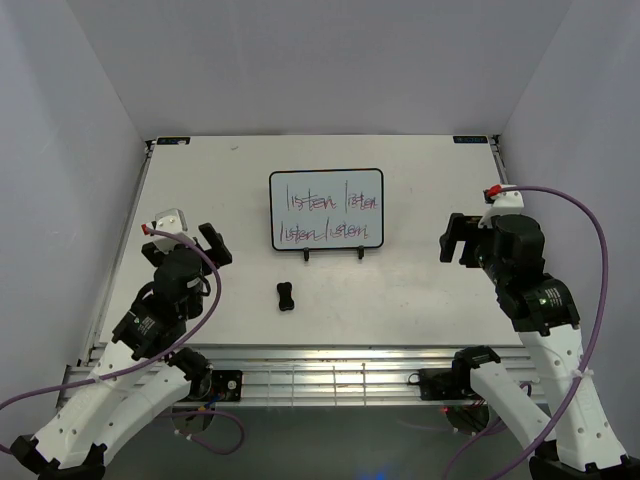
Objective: Erase the whiteboard
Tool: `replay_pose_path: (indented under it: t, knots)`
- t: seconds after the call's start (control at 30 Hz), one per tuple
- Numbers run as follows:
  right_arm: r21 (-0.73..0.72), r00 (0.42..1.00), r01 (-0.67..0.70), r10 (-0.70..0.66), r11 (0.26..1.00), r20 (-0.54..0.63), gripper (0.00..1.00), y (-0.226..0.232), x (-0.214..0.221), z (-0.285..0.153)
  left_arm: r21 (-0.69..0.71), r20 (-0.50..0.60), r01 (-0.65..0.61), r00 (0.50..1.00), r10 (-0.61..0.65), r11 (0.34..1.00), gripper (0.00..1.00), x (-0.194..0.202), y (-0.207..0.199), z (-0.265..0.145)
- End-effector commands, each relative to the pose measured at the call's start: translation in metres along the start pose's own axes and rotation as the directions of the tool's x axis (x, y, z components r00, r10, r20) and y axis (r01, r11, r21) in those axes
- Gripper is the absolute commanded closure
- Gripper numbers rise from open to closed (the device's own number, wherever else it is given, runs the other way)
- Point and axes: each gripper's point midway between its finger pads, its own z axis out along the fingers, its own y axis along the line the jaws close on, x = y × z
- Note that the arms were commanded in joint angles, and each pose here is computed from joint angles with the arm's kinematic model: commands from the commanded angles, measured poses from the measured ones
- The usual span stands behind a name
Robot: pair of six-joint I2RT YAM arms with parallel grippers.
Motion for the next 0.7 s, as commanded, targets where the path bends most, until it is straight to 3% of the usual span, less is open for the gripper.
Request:
replay_pose_path:
  t: [0.0, 0.3, 0.43, 0.5, 0.57, 0.67]
  knots:
    - [0.021, 0.997, -0.014, 0.013, 1.000, 0.074, 0.10, -0.003, -0.023, -0.011, -0.007, 0.002, 0.010, 1.000, -0.010, 1.000, 0.02, -0.003, 0.002, 0.000]
    - [0.075, 0.994, -0.076, 0.070, 0.994, 0.078, 0.10, -0.011, -0.017, -0.005, 0.030, -0.078, -0.055, 0.995, 0.057, 0.998, 0.02, 0.005, -0.017, 0.012]
    - [0.023, 0.986, -0.102, 0.098, 0.995, 0.133, 0.10, -0.004, -0.015, -0.001, 0.257, -0.119, -0.092, 0.985, 0.126, 0.962, 0.02, 0.007, -0.071, 0.018]
    - [-0.051, 0.979, -0.073, 0.081, 0.996, 0.188, 0.10, 0.006, -0.021, -0.010, 0.432, -0.144, -0.086, 0.976, 0.162, 0.898, 0.02, 0.006, -0.113, 0.016]
    - [-0.118, 0.974, -0.046, 0.071, 0.992, 0.217, 0.10, 0.017, -0.023, -0.014, 0.454, -0.237, -0.098, 0.945, 0.226, 0.885, 0.02, 0.030, -0.137, 0.036]
    - [-0.192, 0.977, -0.023, 0.063, 0.981, 0.205, 0.10, 0.030, -0.019, -0.016, 0.551, -0.281, -0.010, 0.939, 0.197, 0.834, 0.02, 0.019, -0.172, 0.049]
